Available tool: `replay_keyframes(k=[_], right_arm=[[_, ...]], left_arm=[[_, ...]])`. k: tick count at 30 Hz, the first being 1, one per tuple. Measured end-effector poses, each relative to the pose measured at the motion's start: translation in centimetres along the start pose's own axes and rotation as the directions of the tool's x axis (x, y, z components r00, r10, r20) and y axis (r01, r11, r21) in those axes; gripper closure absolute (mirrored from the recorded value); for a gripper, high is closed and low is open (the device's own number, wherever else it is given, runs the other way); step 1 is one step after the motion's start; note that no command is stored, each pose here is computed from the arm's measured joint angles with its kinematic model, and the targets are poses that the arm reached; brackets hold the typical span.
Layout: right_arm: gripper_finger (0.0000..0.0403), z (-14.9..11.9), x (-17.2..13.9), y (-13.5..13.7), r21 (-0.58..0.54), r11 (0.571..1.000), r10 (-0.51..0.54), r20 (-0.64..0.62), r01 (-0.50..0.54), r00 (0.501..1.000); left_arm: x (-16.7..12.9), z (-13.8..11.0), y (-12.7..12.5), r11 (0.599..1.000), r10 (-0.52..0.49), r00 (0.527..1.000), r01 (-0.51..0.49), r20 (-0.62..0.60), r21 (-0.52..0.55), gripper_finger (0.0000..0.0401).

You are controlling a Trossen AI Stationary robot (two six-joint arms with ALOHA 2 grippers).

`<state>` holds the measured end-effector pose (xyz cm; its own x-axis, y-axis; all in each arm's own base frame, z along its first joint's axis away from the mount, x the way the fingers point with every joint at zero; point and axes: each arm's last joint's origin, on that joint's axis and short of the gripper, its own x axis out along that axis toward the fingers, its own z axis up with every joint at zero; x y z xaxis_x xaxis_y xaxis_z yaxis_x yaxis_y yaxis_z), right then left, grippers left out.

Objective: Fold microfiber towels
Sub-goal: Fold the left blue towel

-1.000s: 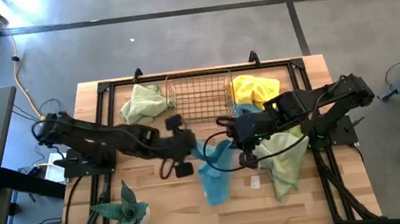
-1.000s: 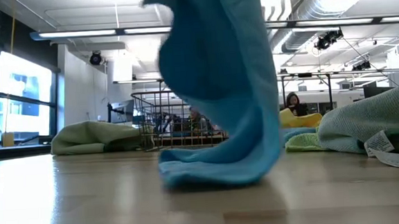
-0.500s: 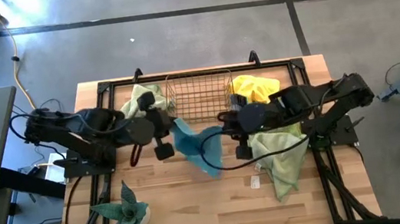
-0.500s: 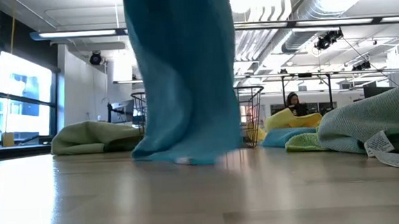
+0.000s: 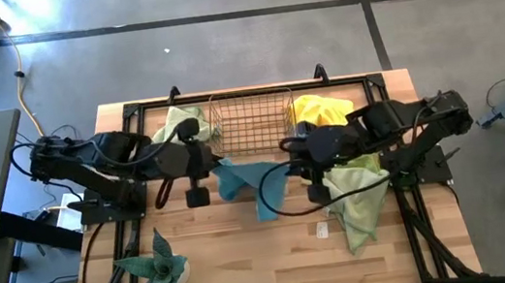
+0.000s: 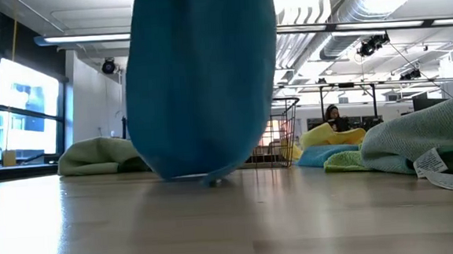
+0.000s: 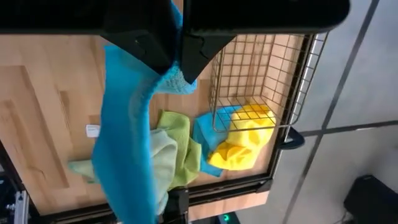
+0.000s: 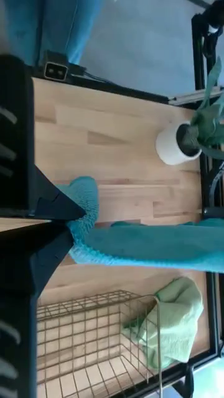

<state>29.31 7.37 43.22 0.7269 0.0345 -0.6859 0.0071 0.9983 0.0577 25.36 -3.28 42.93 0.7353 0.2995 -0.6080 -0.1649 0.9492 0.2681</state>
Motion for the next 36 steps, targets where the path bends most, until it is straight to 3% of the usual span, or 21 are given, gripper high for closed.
replay_keyframes(k=[10,18,29,33,36], right_arm=[[0.0403,0.0,0.0,0.1,-0.080,0.974,0.208,-0.042,-0.211,0.977],[0.0403,0.7,-0.3,-0.5,-0.067,0.942,0.328,-0.015,-0.328,0.945],[0.0403,1.9,-3.4,-1.9,-0.045,0.951,0.308,0.028,-0.306,0.951],[0.0403,1.4,-3.3,-2.7,-0.038,0.968,0.246,-0.028,-0.247,0.969],[0.0403,1.0,-3.1,-3.6,-0.052,0.988,0.145,-0.062,-0.149,0.987]], left_arm=[[-0.4,0.1,-0.4,0.984,-0.175,0.985,0.175,0.001,0.016,0.0401],[-2.7,1.4,0.5,0.975,-0.221,0.973,0.221,0.070,0.010,0.0401],[-2.6,1.1,0.3,0.953,-0.301,0.954,0.301,-0.012,0.034,0.0401],[-2.0,1.1,0.2,0.959,-0.252,0.967,0.255,-0.041,0.124,0.0401],[-1.8,1.0,0.8,0.964,-0.192,0.980,0.197,-0.046,0.176,0.0401]])
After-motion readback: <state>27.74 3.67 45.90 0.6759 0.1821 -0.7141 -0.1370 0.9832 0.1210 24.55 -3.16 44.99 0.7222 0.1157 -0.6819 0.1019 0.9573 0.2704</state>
